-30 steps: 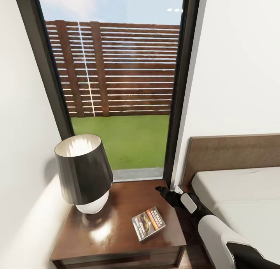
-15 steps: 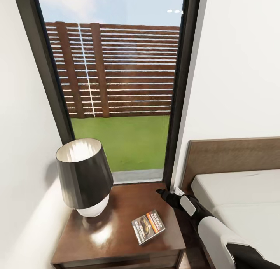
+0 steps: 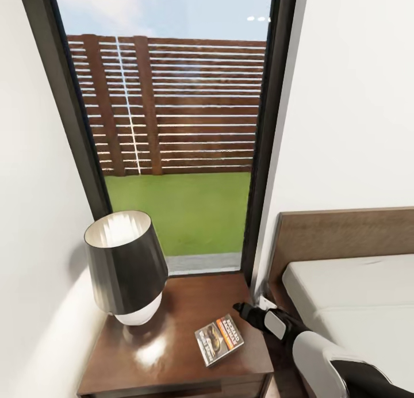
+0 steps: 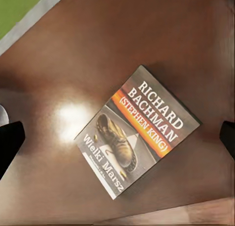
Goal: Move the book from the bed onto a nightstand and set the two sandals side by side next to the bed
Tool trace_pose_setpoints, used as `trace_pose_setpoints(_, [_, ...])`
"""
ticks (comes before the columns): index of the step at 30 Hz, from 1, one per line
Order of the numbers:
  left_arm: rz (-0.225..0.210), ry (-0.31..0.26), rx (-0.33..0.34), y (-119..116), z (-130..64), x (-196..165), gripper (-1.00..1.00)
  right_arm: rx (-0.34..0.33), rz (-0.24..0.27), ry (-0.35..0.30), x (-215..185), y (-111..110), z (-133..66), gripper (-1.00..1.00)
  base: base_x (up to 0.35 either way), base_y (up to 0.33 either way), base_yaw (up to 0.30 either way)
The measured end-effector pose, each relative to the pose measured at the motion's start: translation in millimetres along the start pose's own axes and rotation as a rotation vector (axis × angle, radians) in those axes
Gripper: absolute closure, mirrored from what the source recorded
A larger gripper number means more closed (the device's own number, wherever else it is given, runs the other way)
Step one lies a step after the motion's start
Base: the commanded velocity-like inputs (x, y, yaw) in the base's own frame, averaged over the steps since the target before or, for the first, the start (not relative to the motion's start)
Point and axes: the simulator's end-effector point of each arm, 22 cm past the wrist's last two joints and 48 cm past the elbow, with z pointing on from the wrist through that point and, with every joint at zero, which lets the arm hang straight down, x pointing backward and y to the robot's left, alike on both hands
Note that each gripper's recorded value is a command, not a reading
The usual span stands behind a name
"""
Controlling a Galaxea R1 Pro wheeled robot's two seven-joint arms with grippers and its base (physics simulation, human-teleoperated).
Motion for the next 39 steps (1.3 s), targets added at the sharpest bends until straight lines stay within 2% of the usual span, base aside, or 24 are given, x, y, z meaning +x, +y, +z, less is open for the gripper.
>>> trace_pose_setpoints(10, [-0.001, 0.001, 0.000, 0.6, -15.6, -9.9, -1.00, 0.052, -0.045, 0.028, 25.4, -14.2, -9.9, -1.00, 0.000, 0.000, 0.000])
trace_pose_setpoints(15, [-0.002, 0.002, -0.004, 2.1, -23.4, -14.3, -1.00, 0.077, -0.051, 0.063, 52.1, -26.9, -16.5, -1.00, 0.000, 0.000, 0.000])
trace_pose_setpoints(25, [-0.002, 0.002, -0.013, 7.4, -38.9, -23.2, -1.00, 0.121, -0.097, 0.130, 104.9, -53.4, -34.5, -1.00, 0.000, 0.000, 0.000])
trace_pose_setpoints(29, [-0.002, 0.003, -0.016, 9.9, -45.1, -26.3, -1.00, 0.138, -0.099, 0.164, 128.5, -64.2, -43.8, -1.00, 0.000, 0.000, 0.000])
trace_pose_setpoints(31, [-0.002, 0.003, -0.017, 11.0, -48.2, -27.9, -1.00, 0.159, -0.096, 0.204, 158.0, -79.6, -53.0, -1.00, 0.000, 0.000, 0.000])
trace_pose_setpoints(39, [-0.003, 0.004, -0.017, 11.1, -60.0, -34.1, -1.00, 0.199, -0.081, 0.276, 207.9, -104.6, -79.6, -1.00, 0.000, 0.000, 0.000])
